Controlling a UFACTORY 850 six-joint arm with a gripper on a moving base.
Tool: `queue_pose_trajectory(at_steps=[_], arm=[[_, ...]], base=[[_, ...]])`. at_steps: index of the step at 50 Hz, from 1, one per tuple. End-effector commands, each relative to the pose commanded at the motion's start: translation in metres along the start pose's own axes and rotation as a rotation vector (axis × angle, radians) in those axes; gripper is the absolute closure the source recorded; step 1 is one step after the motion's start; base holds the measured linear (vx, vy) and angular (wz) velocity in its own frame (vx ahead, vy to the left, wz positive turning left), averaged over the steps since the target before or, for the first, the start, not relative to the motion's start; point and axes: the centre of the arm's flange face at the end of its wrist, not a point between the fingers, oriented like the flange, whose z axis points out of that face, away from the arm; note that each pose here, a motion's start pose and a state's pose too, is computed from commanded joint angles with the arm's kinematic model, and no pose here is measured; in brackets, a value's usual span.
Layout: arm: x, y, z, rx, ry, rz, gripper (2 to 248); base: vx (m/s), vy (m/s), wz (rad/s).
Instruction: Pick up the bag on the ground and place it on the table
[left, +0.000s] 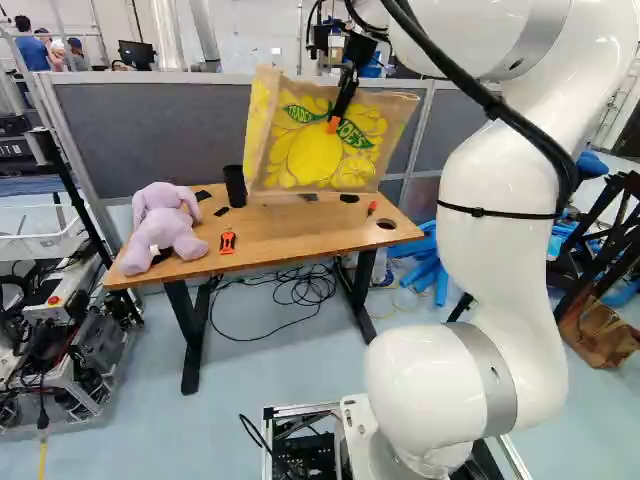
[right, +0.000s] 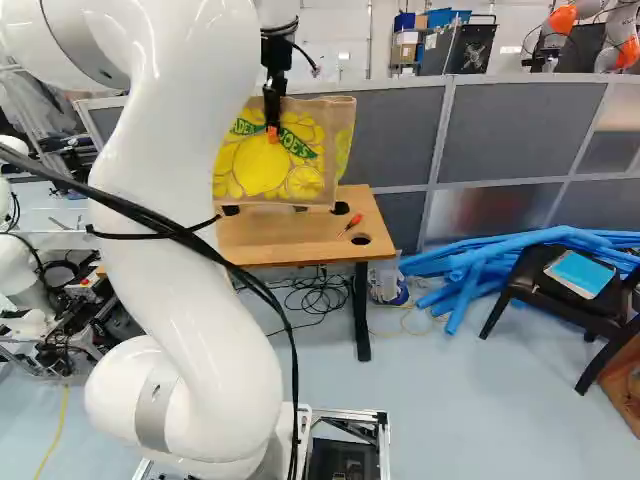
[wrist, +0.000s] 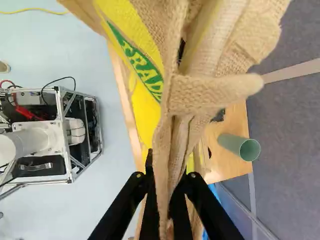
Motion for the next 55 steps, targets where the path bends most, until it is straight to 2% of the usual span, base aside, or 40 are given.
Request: queue_pose_trajectory(at_steps=[16, 55], arm=[[-0.001, 0.001, 0.004, 0.006, 0.000, -0.005, 227], [-0.016, 0.016, 0.063, 0.109, 0.000, 0.022, 227]], base=[[0.000, 0.000, 0.000], [0.000, 0.000, 0.000]])
